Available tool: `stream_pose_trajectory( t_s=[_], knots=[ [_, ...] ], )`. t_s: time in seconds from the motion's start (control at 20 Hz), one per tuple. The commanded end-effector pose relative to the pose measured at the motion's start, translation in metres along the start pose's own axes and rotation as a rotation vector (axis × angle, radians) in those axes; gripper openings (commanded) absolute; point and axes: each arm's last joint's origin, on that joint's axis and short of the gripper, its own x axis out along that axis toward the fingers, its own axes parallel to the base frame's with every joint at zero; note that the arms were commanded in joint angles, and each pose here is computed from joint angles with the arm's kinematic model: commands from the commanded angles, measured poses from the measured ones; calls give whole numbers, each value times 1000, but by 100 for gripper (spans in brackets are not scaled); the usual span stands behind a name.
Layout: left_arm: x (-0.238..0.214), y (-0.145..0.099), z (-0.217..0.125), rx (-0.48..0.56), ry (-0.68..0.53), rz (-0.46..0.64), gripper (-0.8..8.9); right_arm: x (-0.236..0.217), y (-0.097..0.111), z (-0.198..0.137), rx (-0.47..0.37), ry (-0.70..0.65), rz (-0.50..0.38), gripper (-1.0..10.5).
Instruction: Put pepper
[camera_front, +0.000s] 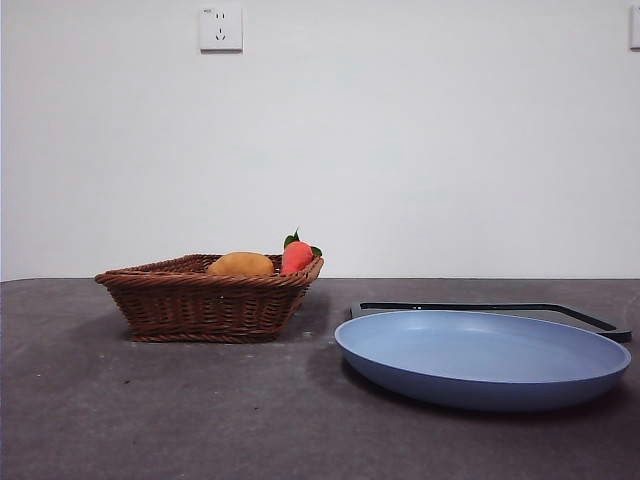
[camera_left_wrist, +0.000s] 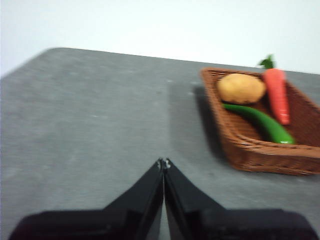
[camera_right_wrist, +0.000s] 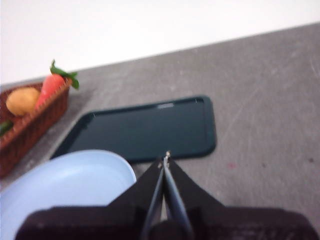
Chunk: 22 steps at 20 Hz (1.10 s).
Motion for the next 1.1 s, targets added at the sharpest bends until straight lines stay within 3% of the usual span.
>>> stream_pose_trajectory(
  t_s=[0.05, 0.35, 0.6, 0.9, 1.1],
  knots=[
    [1, -1, -2, -34, 2, -50, 8, 0, 0, 1, 31, -22, 6, 11],
    [0, -3, -2, -150, 17, -131, 7, 0, 1, 4, 117, -50, 19, 10],
    [-2, -7, 6, -301, 16, -226, 6, -3, 4, 15, 245, -80, 69, 6],
    [-13, -14, 34, -312, -22, -302, 6, -12, 11, 46, 247, -125, 130, 5],
    [-20, -18, 56, -318, 14, -312, 6, -16, 16, 70, 237, -111, 128, 5]
  ],
)
